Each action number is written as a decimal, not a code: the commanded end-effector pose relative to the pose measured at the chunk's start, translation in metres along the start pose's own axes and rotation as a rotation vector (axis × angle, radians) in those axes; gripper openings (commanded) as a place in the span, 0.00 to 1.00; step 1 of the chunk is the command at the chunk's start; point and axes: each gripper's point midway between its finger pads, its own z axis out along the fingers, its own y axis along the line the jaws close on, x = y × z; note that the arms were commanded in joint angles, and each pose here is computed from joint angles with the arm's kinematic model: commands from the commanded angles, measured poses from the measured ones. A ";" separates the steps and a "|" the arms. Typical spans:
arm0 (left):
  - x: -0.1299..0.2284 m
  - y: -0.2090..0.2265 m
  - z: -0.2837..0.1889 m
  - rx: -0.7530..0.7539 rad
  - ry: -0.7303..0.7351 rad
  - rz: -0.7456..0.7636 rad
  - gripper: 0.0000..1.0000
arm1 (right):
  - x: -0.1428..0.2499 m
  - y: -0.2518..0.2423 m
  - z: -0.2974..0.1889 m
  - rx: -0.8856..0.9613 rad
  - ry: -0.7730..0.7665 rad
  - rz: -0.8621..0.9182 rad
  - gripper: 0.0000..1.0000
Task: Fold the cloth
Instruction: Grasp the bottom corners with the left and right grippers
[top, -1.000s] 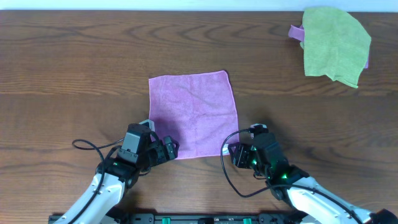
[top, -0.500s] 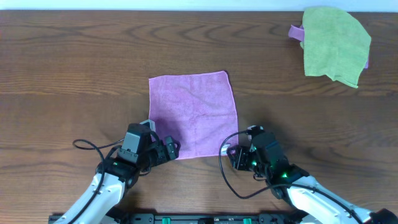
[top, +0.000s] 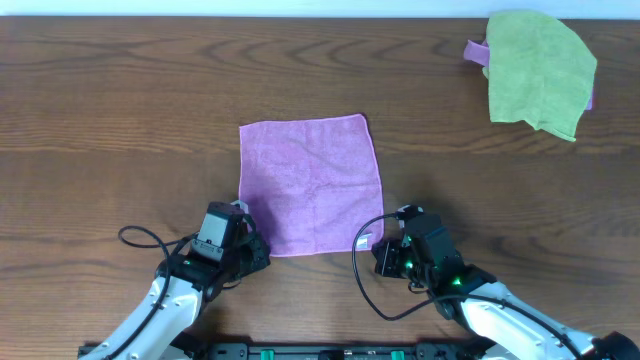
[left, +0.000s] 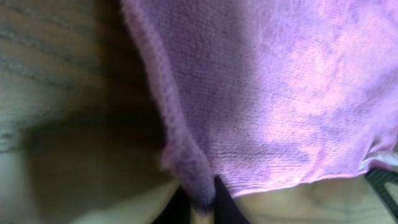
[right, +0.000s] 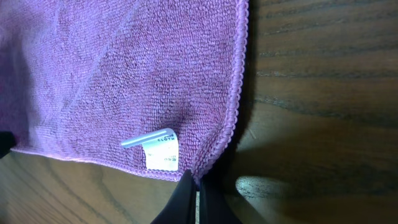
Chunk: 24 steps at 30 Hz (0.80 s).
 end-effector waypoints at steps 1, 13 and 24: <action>0.006 0.005 0.002 -0.009 0.021 -0.035 0.06 | 0.009 -0.010 0.002 0.029 0.024 0.008 0.02; 0.005 -0.004 0.000 0.021 0.031 -0.044 0.06 | -0.006 0.007 0.000 -0.017 -0.003 -0.013 0.01; 0.004 -0.004 0.000 0.024 0.029 -0.043 0.06 | -0.005 0.006 0.000 0.000 0.007 -0.023 0.61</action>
